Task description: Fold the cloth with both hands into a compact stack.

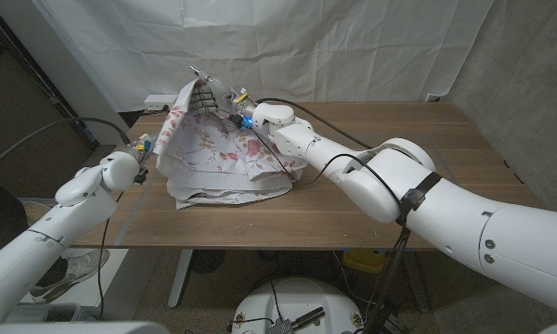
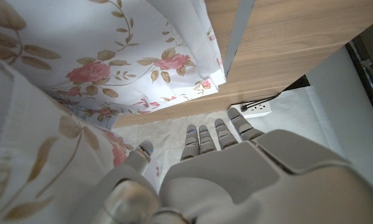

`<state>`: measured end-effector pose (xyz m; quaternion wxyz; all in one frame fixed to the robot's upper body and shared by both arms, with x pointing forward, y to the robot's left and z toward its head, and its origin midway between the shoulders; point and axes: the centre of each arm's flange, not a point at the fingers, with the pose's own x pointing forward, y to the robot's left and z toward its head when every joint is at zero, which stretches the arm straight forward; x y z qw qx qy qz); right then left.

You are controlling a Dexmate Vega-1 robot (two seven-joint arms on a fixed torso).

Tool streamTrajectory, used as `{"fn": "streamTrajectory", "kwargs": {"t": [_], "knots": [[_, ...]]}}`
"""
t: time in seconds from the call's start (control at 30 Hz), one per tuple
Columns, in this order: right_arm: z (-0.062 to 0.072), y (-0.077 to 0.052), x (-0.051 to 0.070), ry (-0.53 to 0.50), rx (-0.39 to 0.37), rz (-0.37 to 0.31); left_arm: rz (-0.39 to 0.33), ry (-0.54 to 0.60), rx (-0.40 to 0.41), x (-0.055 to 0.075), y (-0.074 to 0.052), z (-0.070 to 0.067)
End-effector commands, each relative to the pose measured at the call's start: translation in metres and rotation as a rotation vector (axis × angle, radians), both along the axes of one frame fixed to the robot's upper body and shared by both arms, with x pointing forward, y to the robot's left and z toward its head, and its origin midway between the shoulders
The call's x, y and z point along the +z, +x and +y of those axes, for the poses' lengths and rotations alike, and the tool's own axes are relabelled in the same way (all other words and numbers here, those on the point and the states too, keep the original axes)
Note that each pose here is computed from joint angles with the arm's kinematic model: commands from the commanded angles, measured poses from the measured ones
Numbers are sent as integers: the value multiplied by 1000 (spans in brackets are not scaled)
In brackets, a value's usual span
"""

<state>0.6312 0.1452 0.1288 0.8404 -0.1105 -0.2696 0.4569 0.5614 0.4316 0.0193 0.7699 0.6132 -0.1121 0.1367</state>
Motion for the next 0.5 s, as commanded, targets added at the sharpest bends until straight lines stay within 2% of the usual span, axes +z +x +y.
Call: {"fn": "streamTrajectory", "kwargs": {"t": [0.03,0.07,0.1,0.13,0.23,0.3,0.37,0.5], "knots": [[-3,5,0,-42,-6,13,-272,-78,141,10,-51,24],[-2,5,0,-49,-10,18,-323,-96,164,9,-56,26],[-2,5,0,-50,-10,18,-326,-97,164,9,-56,26],[0,6,0,-61,-18,39,-430,-129,199,7,-67,31],[5,8,-2,-88,-42,83,-620,-191,249,3,-83,36],[8,10,-4,-104,-63,102,-722,-225,263,0,-91,38],[10,10,-6,-116,-72,120,-794,-244,268,-2,-98,40],[14,6,-11,-162,-52,113,-907,-273,246,-4,-106,41]]}}
